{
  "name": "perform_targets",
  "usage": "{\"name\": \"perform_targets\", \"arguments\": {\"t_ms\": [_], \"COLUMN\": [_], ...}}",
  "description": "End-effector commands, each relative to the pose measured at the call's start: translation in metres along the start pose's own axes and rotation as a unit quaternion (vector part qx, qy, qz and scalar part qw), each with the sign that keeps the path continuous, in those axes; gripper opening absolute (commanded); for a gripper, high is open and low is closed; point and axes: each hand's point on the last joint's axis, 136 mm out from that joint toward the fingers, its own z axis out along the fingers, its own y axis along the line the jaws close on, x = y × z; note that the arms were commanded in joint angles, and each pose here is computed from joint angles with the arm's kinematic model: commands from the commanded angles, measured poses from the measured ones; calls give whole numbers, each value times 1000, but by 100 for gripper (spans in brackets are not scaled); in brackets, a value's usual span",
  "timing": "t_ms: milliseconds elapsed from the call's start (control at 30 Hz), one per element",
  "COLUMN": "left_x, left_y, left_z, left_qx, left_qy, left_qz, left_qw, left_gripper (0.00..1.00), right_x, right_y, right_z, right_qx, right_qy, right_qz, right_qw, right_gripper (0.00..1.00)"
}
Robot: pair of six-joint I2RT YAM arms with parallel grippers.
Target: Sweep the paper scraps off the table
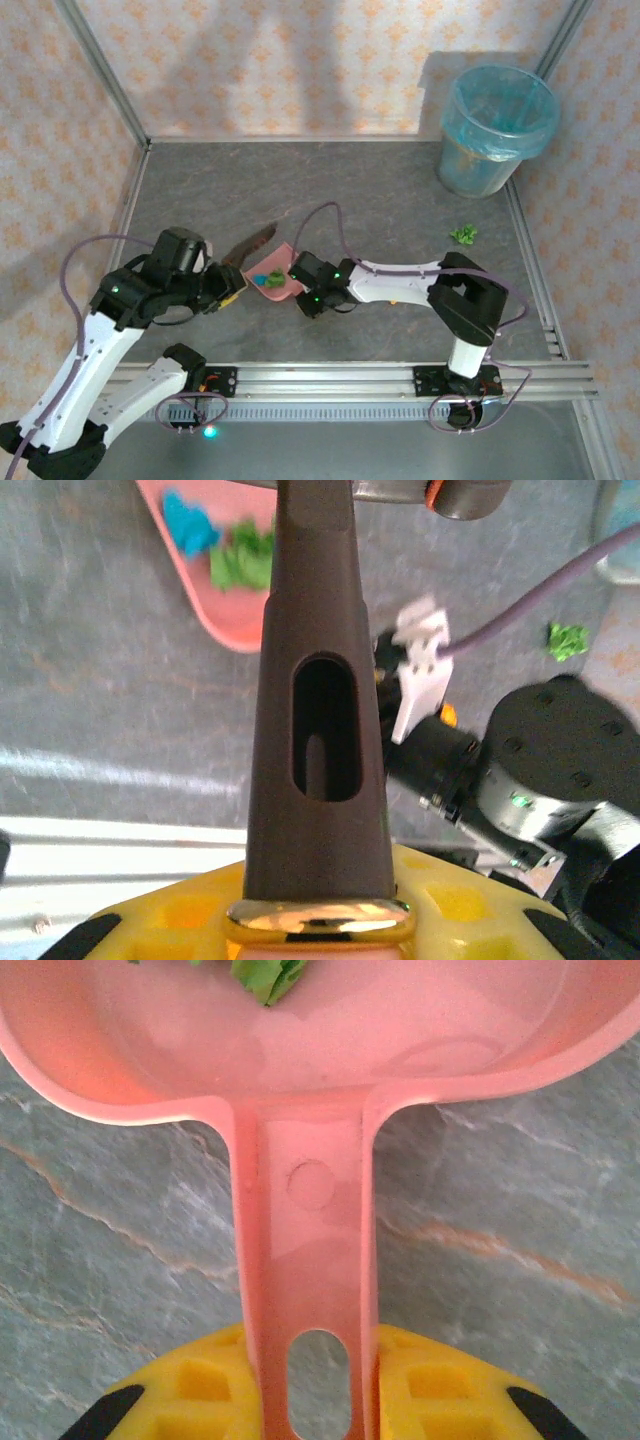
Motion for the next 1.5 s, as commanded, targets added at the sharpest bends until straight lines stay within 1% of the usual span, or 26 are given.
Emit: {"name": "perform_targets", "arguments": {"t_ms": [0, 67, 167, 233, 433, 500, 633, 700, 767, 867, 967, 1067, 1133, 1267, 1467], "left_x": [-23, -32, -48, -53, -52, -52, -51, -50, -49, -47, -45, -43, -41, -39, -38], "left_y": [3, 7, 21, 29, 49, 54, 60, 62, 64, 66, 66, 67, 68, 71, 70], "left_z": [-22, -30, -44, -47, -33, -29, -24, -22, -19, -14, -13, -13, -15, -18, -17], "left_qx": [-11, -23, -63, -79, -92, -95, -106, -110, -111, -113, -109, -107, -104, -105, -98], "left_qy": [-82, -115, -171, -191, -200, -201, -197, -195, -193, -186, -179, -177, -177, -178, -177], "left_qz": [41, 57, 76, 80, 63, 59, 60, 61, 60, 58, 57, 57, 57, 61, 69], "left_qw": [996, 991, 980, 975, 973, 973, 973, 973, 973, 974, 976, 977, 977, 977, 977], "left_gripper": [0, 0, 0, 0, 0, 0, 0, 0, 0, 0, 0, 0, 0, 0, 0], "right_x": [-9, -11, -13, -14, -22, -26, -43, -53, -64, -82, -100, -117, -129, -149, -178], "right_y": [-10, -14, -19, -23, -48, -49, -56, -66, -76, -97, -126, -161, -187, -234, -299], "right_z": [-15, -23, -38, -50, -97, -117, -168, -195, -218, -252, -282, -310, -327, -352, -371], "right_qx": [21, 30, 38, 42, 84, 82, 78, 92, 92, 85, 92, 85, 71, 58, 36], "right_qy": [-35, -45, -70, -84, -109, -121, -158, -174, -185, -212, -248, -281, -302, -326, -338], "right_qz": [10, 12, 23, 34, 121, 137, 170, 189, 215, 265, 312, 362, 402, 458, 526], "right_qw": [999, 998, 997, 995, 983, 980, 970, 962, 955, 937, 913, 885, 862, 825, 779], "right_gripper": [0, 0, 0, 0, 0, 0, 0, 0, 0, 0, 0, 0, 0, 0, 0]}}
